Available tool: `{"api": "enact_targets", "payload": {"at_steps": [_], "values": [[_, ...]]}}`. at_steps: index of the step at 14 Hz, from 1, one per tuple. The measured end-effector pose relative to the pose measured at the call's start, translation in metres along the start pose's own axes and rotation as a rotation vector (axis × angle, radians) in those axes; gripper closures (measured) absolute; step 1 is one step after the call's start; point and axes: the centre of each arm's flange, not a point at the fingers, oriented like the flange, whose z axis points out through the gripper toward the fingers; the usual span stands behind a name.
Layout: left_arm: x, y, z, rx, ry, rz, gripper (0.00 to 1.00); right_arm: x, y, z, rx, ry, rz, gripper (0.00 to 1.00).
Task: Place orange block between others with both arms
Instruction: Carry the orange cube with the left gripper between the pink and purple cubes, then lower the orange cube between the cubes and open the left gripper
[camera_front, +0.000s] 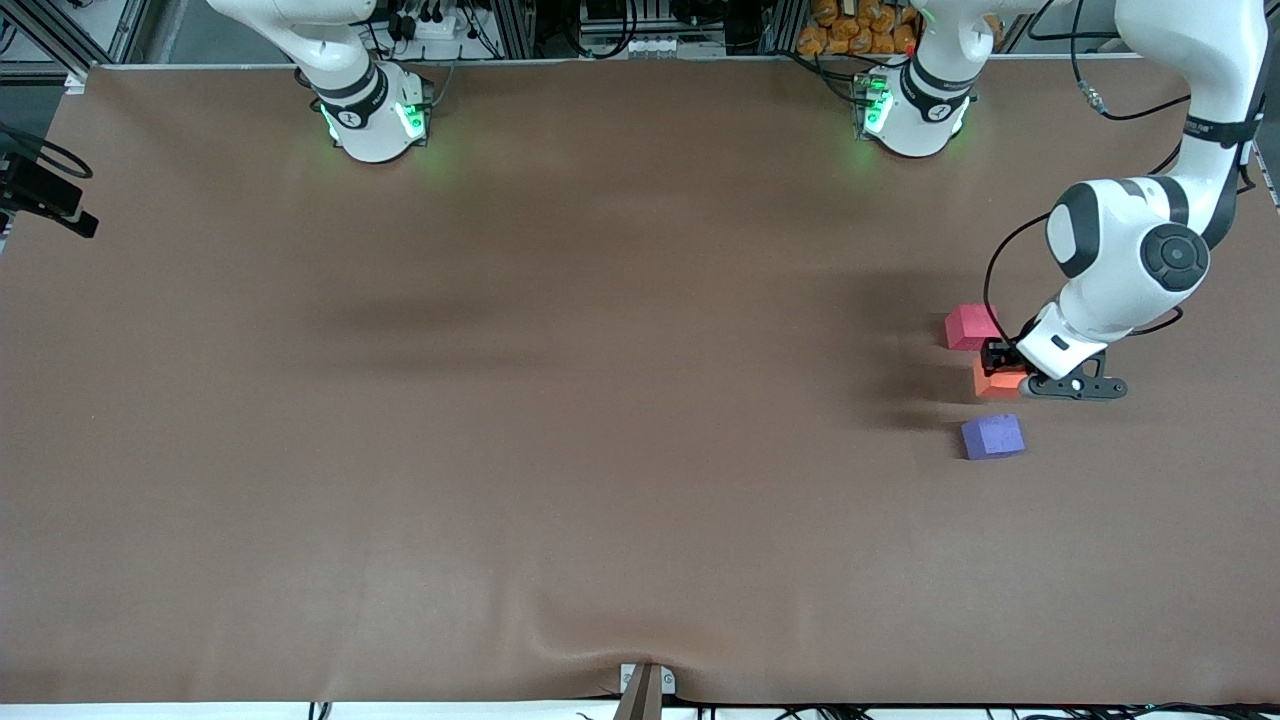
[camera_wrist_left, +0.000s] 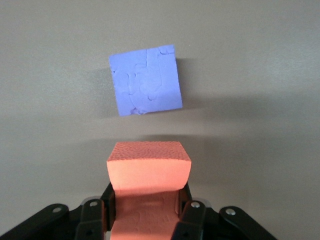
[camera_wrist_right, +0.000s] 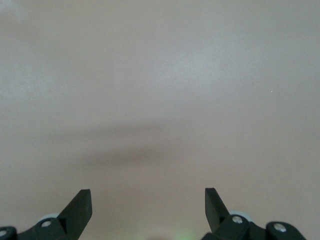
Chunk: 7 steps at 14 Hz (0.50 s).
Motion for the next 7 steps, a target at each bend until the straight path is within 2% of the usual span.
{"api": "enact_targets", "payload": {"at_steps": [7], "values": [[0.001, 0.000, 0.021, -0.004, 0.001, -0.008, 0.50, 0.001, -0.002, 0.002, 0.000, -0.003, -0.003, 0.00]]}}
